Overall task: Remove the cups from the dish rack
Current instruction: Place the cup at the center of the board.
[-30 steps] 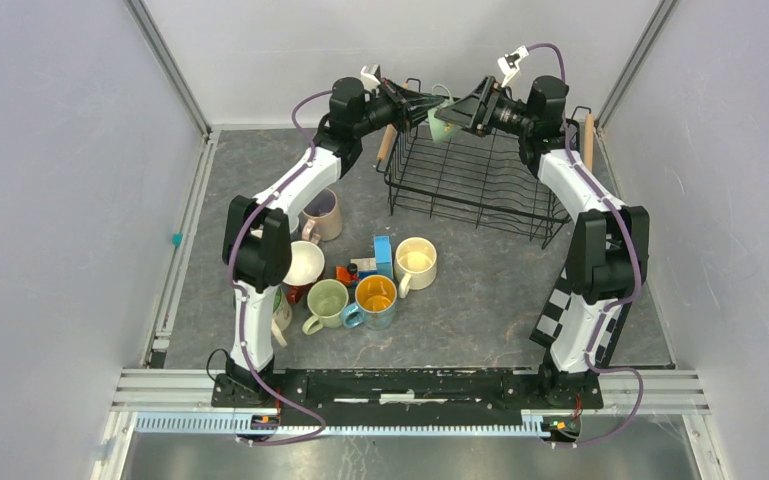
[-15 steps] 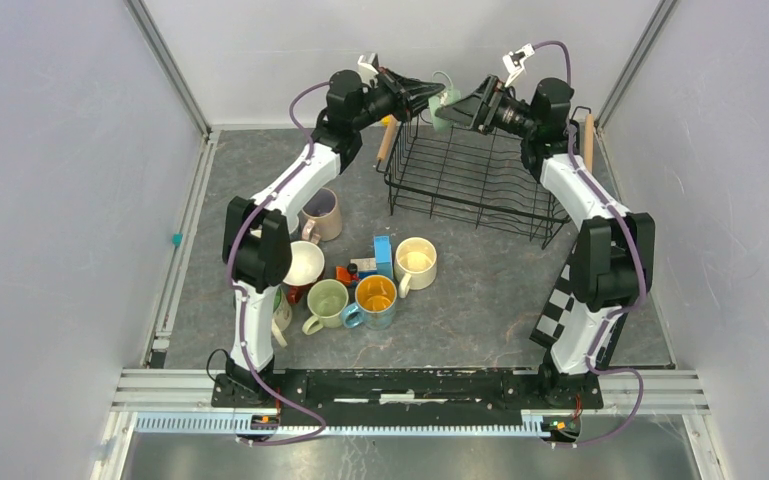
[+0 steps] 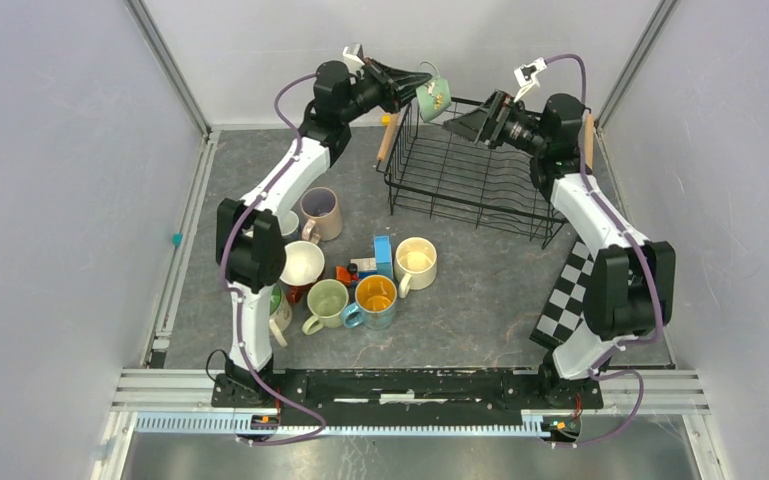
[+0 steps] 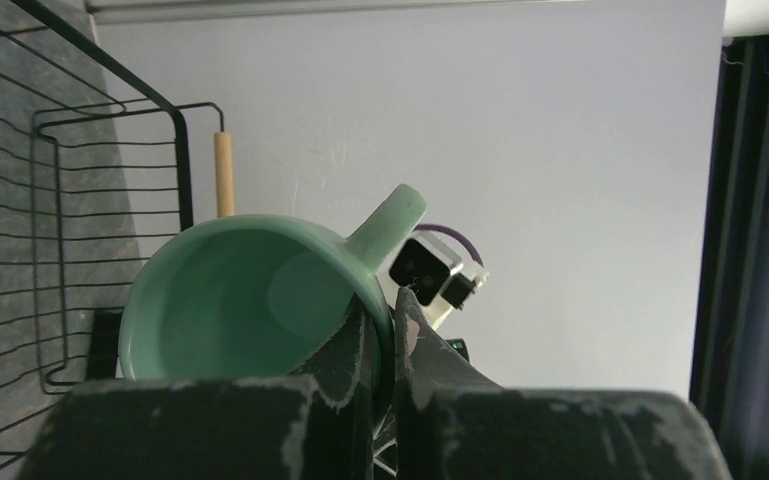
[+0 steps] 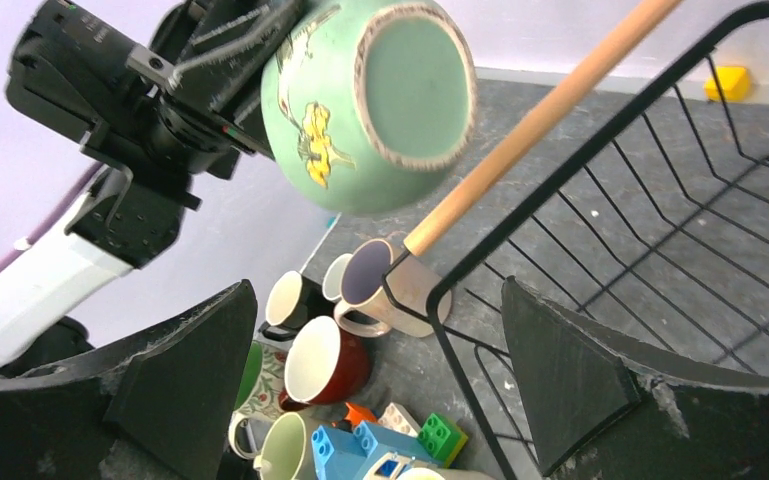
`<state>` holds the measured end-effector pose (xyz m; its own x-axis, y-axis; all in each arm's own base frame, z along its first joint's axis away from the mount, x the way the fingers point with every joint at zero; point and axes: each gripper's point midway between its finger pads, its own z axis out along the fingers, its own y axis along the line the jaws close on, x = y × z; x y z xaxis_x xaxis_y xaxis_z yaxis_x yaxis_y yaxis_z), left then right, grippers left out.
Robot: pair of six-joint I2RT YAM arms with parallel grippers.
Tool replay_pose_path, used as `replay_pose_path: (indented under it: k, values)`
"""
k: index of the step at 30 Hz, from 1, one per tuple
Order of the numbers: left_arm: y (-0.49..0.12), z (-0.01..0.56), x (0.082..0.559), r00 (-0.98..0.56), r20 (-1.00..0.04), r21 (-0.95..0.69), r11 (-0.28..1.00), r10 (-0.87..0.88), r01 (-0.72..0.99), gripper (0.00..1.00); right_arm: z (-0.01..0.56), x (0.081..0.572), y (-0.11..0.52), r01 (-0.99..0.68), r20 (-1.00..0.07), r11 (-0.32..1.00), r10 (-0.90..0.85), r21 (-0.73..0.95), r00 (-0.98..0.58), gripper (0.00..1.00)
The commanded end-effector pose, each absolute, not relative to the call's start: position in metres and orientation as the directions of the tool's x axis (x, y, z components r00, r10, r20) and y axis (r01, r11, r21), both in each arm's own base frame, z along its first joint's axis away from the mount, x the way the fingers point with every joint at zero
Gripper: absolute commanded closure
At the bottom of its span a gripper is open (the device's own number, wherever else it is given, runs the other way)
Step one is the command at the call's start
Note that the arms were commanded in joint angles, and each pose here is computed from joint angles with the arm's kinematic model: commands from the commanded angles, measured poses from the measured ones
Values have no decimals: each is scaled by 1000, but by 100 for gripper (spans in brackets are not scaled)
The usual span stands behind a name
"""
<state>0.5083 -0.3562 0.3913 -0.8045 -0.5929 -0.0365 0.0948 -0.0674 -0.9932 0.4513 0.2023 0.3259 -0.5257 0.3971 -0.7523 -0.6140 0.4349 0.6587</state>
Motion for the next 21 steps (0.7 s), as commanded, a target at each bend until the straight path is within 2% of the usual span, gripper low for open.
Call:
replay_pose_path:
  k: [1,9,21]
  values:
    - [-330,477,468,-758,-235,-948,-27,-609,316,98,340,442,184,-581,-810,565,403,586,-425,2]
    - [-308,463,433,-720,-359,-930,163,-593,329,98,328,438,160,-446,-834,720,355,532,-423,2]
    - [-252,397,367,-698,-565,-774,575,-440,265,98,327,422,173,-445,-869,776,260,447,-420,2]
